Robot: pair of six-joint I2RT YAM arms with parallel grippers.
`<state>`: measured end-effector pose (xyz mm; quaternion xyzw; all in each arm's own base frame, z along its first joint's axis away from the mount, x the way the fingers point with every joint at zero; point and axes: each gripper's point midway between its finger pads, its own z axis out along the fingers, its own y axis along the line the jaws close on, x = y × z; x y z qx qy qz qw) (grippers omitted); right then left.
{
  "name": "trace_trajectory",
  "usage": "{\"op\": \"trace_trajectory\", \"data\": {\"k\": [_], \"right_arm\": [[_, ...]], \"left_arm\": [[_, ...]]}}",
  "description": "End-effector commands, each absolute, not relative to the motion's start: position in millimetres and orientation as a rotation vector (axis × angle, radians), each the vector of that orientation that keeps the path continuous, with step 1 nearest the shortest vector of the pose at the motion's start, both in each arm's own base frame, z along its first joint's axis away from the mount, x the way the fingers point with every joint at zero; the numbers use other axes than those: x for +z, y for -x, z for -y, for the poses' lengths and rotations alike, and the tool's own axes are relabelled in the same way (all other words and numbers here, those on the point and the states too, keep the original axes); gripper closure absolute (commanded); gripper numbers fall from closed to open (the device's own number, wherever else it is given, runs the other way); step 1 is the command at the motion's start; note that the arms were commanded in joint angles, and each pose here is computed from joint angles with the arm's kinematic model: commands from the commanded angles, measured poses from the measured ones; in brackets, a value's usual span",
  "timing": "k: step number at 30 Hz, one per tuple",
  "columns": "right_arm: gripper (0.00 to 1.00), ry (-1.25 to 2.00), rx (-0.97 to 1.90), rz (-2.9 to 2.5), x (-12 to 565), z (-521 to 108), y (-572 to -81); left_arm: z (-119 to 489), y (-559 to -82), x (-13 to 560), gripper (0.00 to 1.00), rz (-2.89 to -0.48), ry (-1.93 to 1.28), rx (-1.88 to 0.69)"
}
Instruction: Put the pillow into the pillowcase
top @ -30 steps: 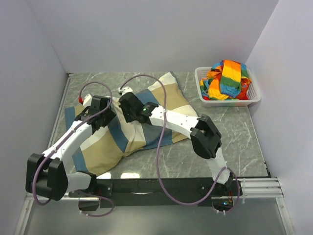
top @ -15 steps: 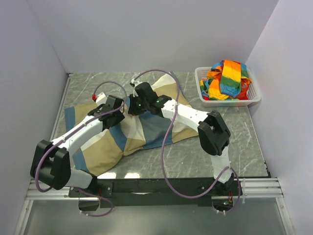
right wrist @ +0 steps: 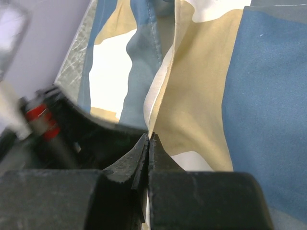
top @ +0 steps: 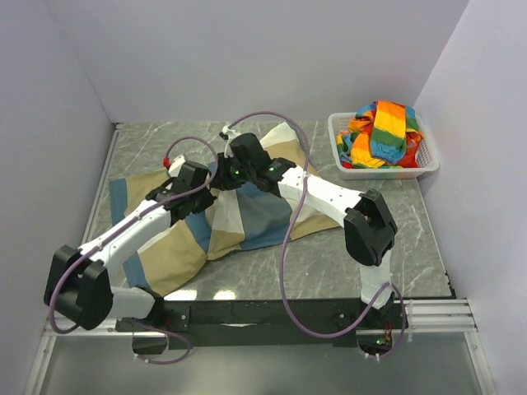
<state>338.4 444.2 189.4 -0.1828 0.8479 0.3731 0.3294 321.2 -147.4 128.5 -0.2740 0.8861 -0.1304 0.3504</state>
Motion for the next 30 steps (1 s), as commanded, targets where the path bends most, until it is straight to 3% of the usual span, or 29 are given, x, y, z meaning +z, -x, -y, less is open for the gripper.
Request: {"op": "trace_trajectory", "data": {"k": [1,6,7,12,17,22,30], "right_arm": [[1.00,0.457,1.049,-2.097,237,-444,-339],[1.00,0.441,1.053,-2.093,238,-444,-341],[1.00,0.442,1.054,-2.094,238,-444,-340],[1.00,0.440,1.055,-2.098,238,-446,-337],[1.00,0.438,1.051,-2.101,236,-447,-339],[1.00,0.444,1.045,-2.105,234,-449,-341],[1.00,0.454,1.011,-2.115,227,-453,-350]], "left_arm": [[179,-314,168,0.99,-2.266,0.569,-0.585],[150,-300,164,0.99,-2.234,0.691,-0.470],[138,-302,171,0.81,-2.184,0.727,-0.438],[71,-330,189,0.53,-2.056,0.879,-0.211],[41,-366,188,0.56,-2.028,0.919,-0.050],[48,-396,178,0.58,-2.071,0.870,-0.029],[49,-409,152,0.55,-2.113,0.846,0.020]]}}
